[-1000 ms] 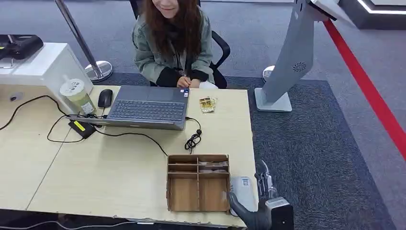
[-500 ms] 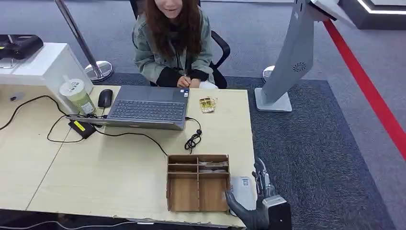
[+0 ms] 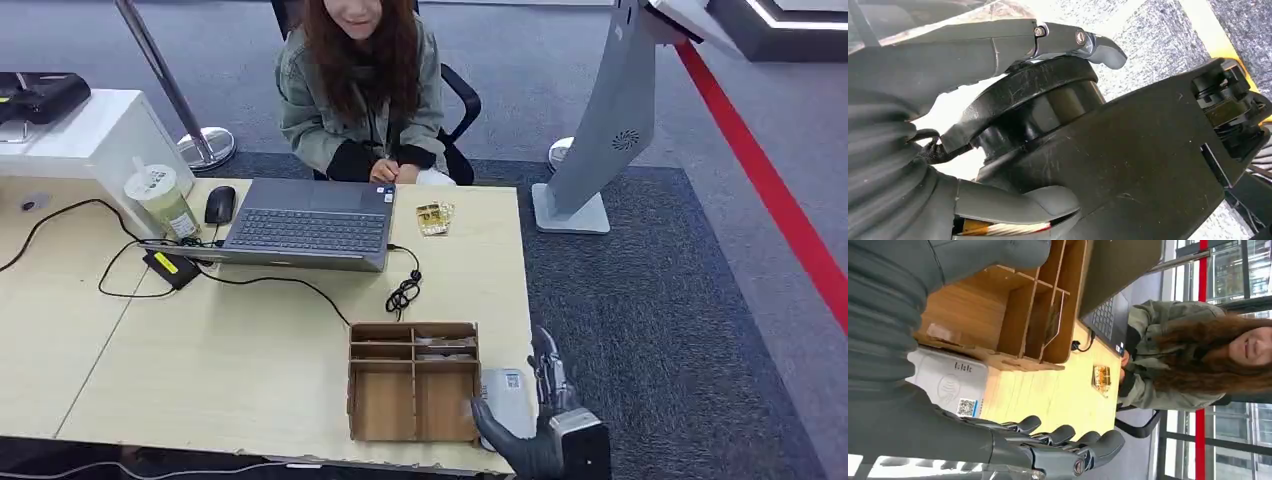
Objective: Pass the card to the sensor for recognition and then transmit it.
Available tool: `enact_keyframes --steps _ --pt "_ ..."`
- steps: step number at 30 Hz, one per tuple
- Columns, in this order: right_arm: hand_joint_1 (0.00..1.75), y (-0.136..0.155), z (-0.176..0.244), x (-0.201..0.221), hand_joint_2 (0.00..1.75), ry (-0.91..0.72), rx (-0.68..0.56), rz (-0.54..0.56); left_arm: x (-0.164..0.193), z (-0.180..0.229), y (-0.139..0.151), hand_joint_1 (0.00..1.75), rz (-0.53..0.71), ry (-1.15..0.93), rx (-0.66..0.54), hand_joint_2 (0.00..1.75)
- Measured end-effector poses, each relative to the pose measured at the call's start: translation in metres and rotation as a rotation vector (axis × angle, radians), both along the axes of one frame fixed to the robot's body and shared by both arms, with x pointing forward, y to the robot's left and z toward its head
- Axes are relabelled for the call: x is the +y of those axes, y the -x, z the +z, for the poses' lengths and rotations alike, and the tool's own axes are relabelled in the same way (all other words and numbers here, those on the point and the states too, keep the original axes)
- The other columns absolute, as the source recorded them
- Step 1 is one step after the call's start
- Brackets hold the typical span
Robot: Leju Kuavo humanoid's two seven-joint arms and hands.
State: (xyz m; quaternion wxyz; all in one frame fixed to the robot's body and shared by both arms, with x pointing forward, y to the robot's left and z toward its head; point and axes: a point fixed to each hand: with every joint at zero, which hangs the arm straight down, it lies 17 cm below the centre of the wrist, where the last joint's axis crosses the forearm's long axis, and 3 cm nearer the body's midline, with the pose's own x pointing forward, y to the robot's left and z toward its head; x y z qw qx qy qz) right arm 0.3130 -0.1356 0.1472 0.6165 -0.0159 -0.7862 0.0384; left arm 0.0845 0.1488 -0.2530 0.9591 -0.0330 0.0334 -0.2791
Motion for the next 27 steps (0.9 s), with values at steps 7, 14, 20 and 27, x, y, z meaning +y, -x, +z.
enact_keyframes --steps 7,14,20,27 --pt "0.00 0.0006 0.0024 -0.0036 1.75 -0.005 -0.004 -0.019 0.0002 0.0000 -0.0003 0.00 0.001 0.000 -0.001 1.75" --pt "0.00 0.0023 0.0033 -0.0044 1.75 -0.010 -0.004 -0.023 0.0002 -0.0001 -0.0005 0.00 0.001 0.001 -0.002 1.75" --pt "0.00 0.0038 0.0025 -0.0044 1.75 -0.011 -0.004 -0.023 0.0001 -0.0001 -0.0006 0.00 0.004 0.001 -0.002 1.75" --pt "0.00 0.0039 0.0023 -0.0041 1.75 -0.010 -0.003 -0.021 -0.0001 -0.0001 -0.0009 0.00 0.004 0.002 -0.004 1.75"
